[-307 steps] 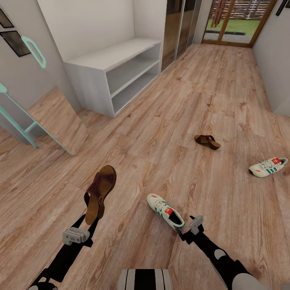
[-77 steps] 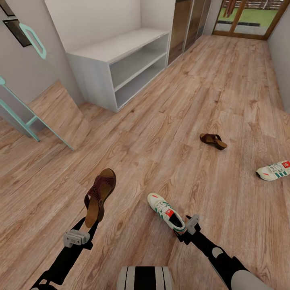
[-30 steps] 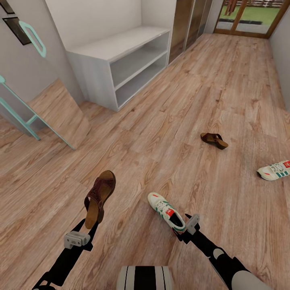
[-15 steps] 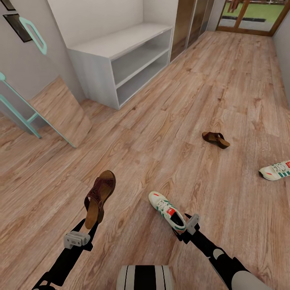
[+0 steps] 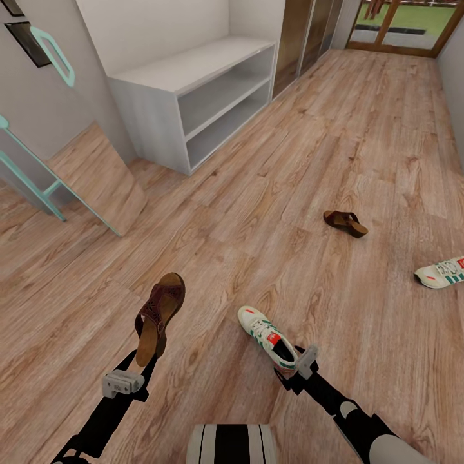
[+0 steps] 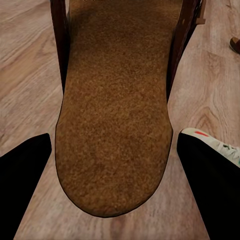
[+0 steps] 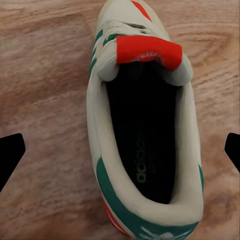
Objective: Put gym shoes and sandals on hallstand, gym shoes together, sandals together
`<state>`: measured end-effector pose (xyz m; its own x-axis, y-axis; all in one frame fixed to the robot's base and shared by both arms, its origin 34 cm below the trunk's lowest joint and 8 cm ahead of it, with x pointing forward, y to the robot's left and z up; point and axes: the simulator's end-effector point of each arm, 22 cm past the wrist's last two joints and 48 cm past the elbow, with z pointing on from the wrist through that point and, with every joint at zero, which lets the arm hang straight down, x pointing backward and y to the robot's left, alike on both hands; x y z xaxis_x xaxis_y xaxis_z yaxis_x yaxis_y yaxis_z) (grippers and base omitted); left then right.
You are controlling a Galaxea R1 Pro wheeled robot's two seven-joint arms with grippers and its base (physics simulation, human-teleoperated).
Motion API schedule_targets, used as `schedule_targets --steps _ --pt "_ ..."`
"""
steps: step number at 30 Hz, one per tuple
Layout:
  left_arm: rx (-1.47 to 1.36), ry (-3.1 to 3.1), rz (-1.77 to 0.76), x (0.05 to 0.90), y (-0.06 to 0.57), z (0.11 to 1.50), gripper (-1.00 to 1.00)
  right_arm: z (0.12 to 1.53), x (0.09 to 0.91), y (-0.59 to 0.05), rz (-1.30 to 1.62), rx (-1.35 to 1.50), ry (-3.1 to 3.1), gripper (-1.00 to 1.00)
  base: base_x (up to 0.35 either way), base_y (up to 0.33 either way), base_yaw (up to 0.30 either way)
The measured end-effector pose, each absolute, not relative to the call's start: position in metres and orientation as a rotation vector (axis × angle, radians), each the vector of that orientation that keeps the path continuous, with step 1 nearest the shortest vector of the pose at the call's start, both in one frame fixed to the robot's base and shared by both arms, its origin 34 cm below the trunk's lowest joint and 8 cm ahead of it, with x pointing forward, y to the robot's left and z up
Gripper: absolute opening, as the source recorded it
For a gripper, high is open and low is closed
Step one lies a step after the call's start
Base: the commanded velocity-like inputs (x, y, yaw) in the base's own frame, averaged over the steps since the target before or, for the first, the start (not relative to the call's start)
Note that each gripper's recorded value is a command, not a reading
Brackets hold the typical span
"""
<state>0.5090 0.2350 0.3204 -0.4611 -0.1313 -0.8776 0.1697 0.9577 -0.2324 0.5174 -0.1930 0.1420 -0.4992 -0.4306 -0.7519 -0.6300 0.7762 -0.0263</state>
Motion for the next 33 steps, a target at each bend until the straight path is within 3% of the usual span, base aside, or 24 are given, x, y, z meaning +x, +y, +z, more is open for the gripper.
schedule_targets --steps 33 --pt "0.025 2.036 -0.351 0.5060 0.2343 0.3140 -1.00 0.1344 0.5123 -0.1985 0.317 -0.778 2.196 1.00 0.000 0.000 0.000"
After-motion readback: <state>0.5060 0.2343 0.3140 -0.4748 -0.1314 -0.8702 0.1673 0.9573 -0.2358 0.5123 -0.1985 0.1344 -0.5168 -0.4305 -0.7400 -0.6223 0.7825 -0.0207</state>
